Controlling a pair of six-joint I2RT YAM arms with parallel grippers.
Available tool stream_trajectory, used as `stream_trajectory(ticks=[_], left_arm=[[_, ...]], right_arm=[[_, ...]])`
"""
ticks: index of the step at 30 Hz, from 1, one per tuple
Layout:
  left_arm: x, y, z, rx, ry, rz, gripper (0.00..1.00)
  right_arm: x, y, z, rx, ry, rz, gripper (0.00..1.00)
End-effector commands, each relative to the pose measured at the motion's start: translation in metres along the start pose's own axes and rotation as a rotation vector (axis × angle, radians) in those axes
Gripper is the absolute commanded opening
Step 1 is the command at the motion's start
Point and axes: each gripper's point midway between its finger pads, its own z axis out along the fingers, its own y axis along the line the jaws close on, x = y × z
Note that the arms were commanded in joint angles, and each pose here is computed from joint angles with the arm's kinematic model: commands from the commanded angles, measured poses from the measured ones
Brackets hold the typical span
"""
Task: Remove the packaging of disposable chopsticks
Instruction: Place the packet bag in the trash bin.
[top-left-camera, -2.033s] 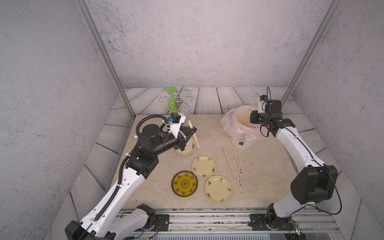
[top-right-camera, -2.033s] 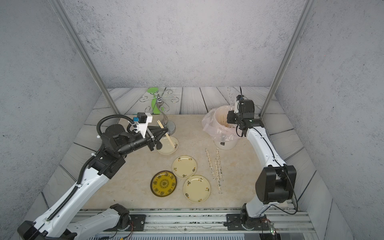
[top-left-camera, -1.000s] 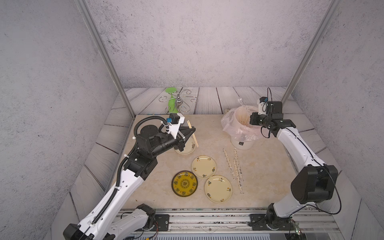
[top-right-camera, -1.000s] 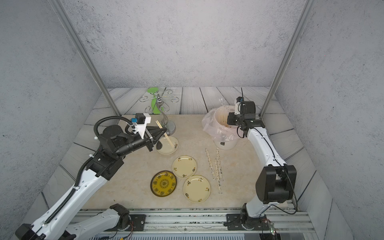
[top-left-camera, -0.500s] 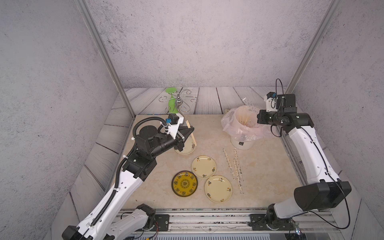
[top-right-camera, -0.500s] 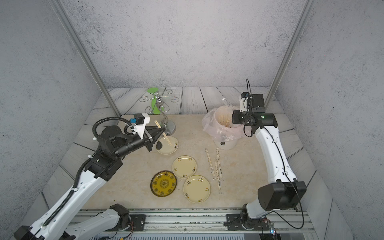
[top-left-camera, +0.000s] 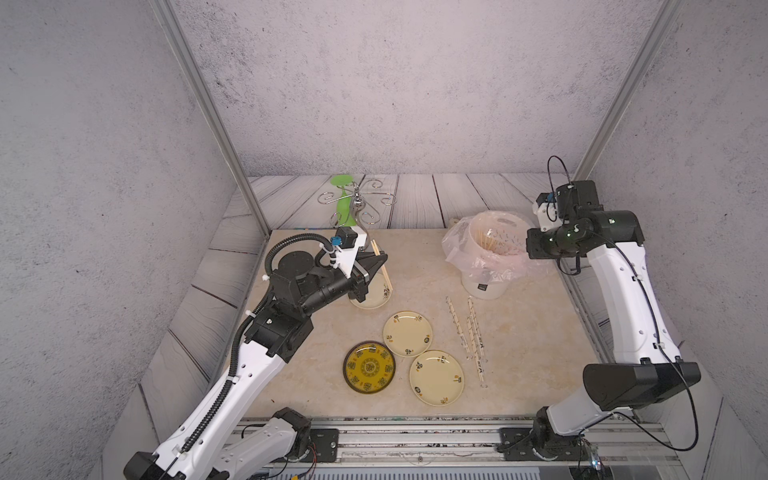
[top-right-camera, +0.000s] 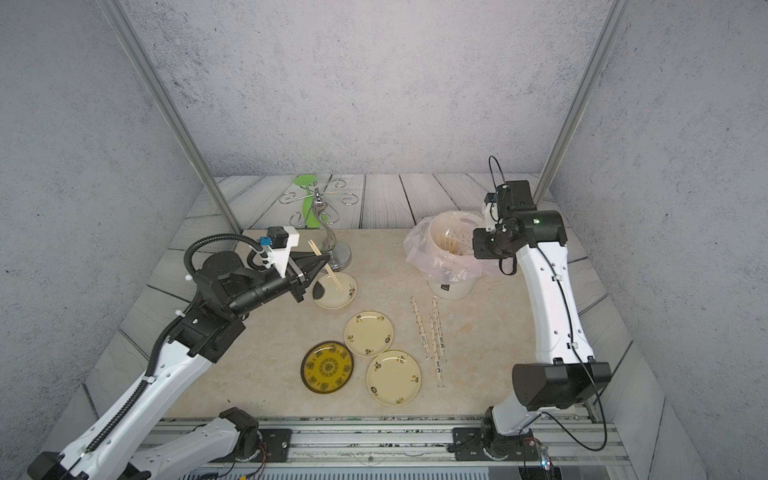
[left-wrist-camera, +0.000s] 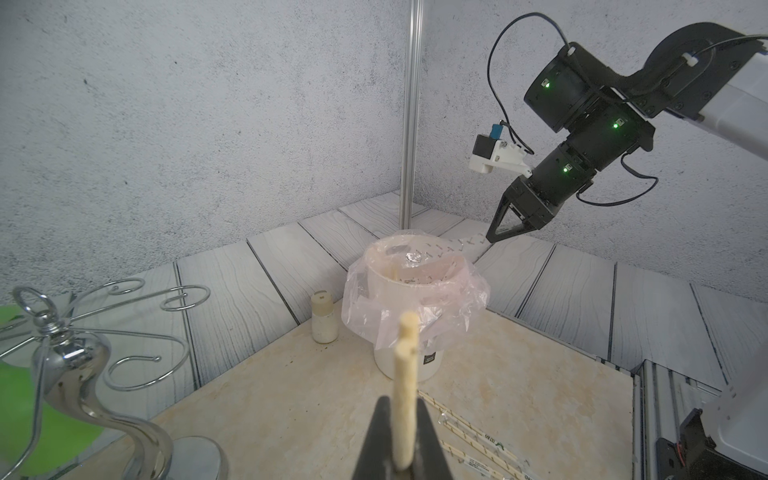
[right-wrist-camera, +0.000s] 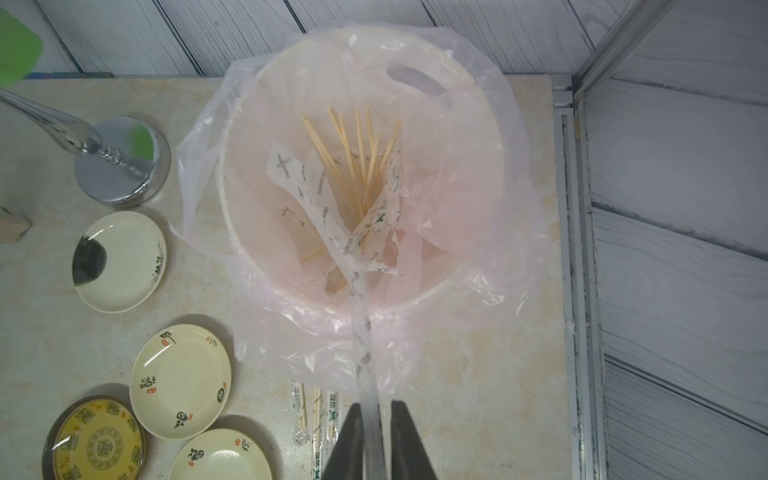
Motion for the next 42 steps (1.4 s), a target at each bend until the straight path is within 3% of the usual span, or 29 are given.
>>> stream_trajectory(ticks=[1, 7, 13, 15, 17, 19, 23, 30, 38, 42], left_arm=[[-0.017, -0.005, -0.007, 0.005, -0.052, 0.033, 0.00], [-0.018, -0.006, -0.008, 0.006, -0.054, 0.033, 0.00], [-0.017, -0.004, -0.008, -0.004, -0.051, 0.035, 0.00], [-0.017, -0.004, -0.008, -0.002, -0.048, 0.037, 0.00], [-0.016, -0.004, -0.008, -0.006, -0.049, 0.038, 0.00], [-0.016, -0.004, -0.008, -0.007, -0.047, 0.040, 0.00], [-0.015, -0.003, -0.007, -0.008, -0.041, 0.040, 0.00], [-0.013, -0.002, -0.005, -0.009, -0.029, 0.039, 0.00], [-0.007, 0.001, -0.002, -0.015, -0.009, 0.039, 0.00], [-0.007, 0.001, -0.001, -0.015, -0.005, 0.038, 0.00]], right_arm=[[0.003, -0.007, 0.015, 0.038, 0.080, -0.012, 0.17], [-0.027, -0.003, 0.040, 0.016, 0.059, -0.013, 0.05], [-0.047, 0.006, 0.081, -0.021, 0.101, -0.015, 0.09], [-0.057, 0.015, 0.092, -0.055, 0.082, -0.010, 0.21], [-0.065, 0.025, 0.102, -0.100, 0.067, -0.006, 0.28], [-0.072, 0.028, 0.105, -0.100, 0.057, 0.000, 0.42], [-0.088, 0.030, 0.091, -0.082, -0.020, -0.002, 0.48], [-0.099, 0.027, 0.062, -0.015, -0.164, -0.042, 0.78], [-0.072, 0.007, 0.094, 0.104, -0.073, -0.038, 0.88], [-0.091, 0.016, 0.078, 0.134, -0.147, -0.087, 0.93]])
